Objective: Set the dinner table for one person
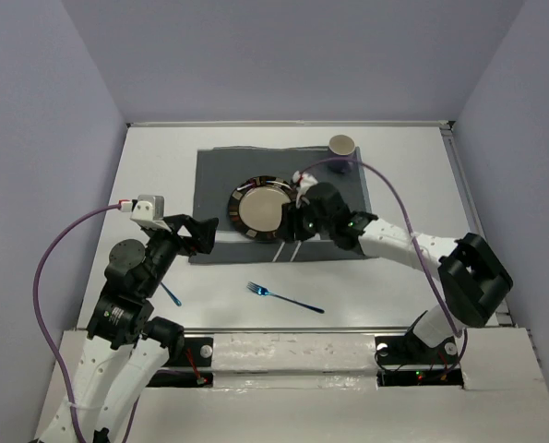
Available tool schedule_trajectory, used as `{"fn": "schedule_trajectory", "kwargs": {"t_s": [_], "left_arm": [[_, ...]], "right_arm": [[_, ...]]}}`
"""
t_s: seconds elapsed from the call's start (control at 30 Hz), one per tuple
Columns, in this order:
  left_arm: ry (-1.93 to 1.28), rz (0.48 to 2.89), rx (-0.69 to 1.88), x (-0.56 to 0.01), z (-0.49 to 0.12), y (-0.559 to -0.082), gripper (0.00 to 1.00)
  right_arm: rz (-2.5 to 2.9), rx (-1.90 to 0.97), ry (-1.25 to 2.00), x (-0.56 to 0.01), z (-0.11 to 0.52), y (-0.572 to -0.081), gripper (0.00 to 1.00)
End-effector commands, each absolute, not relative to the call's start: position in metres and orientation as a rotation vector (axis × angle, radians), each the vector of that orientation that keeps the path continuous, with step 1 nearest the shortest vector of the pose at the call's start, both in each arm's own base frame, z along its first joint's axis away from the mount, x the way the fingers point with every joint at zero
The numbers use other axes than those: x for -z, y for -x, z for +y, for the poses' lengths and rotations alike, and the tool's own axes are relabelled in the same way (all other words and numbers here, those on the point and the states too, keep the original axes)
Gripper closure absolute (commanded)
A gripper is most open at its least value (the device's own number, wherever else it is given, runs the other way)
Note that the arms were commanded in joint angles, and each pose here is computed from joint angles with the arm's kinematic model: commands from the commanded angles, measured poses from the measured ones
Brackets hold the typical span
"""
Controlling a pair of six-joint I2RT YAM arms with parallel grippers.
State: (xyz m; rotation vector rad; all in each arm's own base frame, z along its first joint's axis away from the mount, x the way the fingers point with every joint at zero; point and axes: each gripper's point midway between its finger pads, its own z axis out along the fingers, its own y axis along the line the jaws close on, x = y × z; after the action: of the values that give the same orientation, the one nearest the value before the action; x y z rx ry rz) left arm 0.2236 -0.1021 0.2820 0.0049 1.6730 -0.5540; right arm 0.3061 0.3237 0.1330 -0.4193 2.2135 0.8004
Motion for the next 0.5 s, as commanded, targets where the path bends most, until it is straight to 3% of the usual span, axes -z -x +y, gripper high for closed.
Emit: {"fn": "schedule_trajectory", "kwargs": {"t_s": [0.0, 0.1, 0.3, 0.47], "left_arm": [[-0.028, 1.623, 0.578, -0.293, -0.106, -0.223, 0.01], [-0.027, 1.613, 0.576, -0.296, -0.105, -0.222, 0.01], [-0.007, 1.597, 0.553, -0.3, -0.099, -0.22, 0.01], [-0.008, 1.592, 0.557, -0.301, -0.099, -0.219, 0.01]], "right_arm": [[2.327, -0.708, 0.783, -0.083, 0.326, -0.216, 0.43], [2.329, -0.683, 0.913, -0.069, 0.334, -0.183, 0.37], [2.382, -0.581, 1.025, -0.042, 0.336, -0.172, 0.35], [2.403, -0.541, 1.118, -0.029, 0.35, -0.157, 0.43]]}}
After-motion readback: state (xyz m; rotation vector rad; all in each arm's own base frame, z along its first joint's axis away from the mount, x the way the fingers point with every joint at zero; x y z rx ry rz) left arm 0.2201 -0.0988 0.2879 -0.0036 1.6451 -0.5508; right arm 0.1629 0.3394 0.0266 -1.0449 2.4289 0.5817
